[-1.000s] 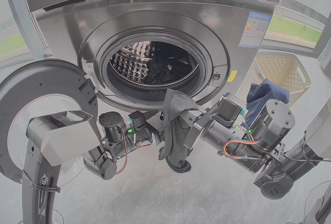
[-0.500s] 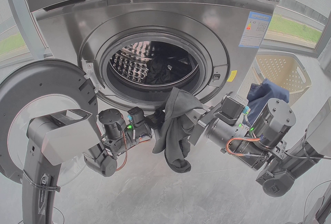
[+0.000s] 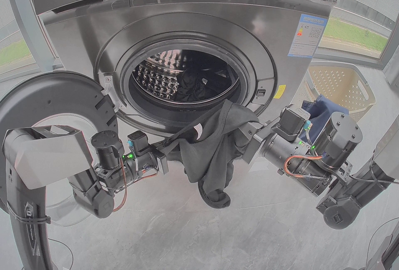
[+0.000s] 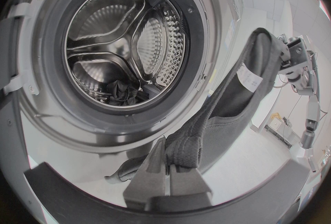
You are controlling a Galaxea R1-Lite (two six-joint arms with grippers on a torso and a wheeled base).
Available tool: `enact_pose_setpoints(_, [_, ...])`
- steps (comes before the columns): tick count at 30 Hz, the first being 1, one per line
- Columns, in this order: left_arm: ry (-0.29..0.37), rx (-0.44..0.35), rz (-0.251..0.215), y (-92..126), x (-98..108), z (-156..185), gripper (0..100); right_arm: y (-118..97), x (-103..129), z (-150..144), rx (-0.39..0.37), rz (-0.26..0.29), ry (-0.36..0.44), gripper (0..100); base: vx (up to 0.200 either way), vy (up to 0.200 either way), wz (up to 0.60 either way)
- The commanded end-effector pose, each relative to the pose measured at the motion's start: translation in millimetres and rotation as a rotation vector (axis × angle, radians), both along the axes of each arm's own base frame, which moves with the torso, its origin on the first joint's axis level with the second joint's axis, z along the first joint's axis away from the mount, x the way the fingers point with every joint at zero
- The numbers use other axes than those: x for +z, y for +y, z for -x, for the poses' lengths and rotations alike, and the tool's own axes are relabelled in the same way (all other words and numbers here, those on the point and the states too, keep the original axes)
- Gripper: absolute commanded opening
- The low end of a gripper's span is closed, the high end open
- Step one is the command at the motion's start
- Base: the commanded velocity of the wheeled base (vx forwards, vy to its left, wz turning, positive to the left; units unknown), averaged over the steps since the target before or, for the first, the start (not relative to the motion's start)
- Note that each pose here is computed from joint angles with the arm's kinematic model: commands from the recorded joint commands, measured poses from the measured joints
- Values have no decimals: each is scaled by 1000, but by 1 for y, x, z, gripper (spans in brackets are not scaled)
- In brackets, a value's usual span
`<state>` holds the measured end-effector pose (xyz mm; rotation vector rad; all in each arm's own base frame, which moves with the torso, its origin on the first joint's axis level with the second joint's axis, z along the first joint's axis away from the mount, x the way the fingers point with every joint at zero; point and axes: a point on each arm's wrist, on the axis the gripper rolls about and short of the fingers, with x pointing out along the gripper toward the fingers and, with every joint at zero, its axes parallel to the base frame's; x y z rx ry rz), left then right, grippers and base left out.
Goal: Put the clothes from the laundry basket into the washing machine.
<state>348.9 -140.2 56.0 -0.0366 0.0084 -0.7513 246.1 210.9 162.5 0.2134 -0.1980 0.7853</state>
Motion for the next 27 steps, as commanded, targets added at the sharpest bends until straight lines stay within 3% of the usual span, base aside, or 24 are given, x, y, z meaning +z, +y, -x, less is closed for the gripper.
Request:
enact_pose_setpoints(1, [19, -7, -27, 13, 17, 36, 0, 2, 5, -5, -6, -15, -19, 0, 0, 0, 0])
enact_pose_setpoints(6, [-16, 7, -21, 20, 34, 47, 0, 2, 6, -6, -8, -21, -22, 0, 0, 0, 0])
enact_pose_setpoints(9, [-70, 32, 10, 30, 58, 56, 0, -2, 4, -7, -26, -16, -12, 0, 0, 0, 0])
enact_pose_setpoints(15, [-135, 54, 37, 46, 87, 83, 0, -15, -11, -8, -61, 28, 37, 0, 0, 0, 0])
enact_pose_setpoints(21, [-226, 58, 101, 52, 120, 97, 0, -40, -29, -5, -116, 93, 98, 0, 0, 0, 0])
enact_pose_setpoints(27, [-281, 71, 121, 54, 134, 100, 0, -53, -21, -18, -170, 70, 68, 0, 0, 0, 0])
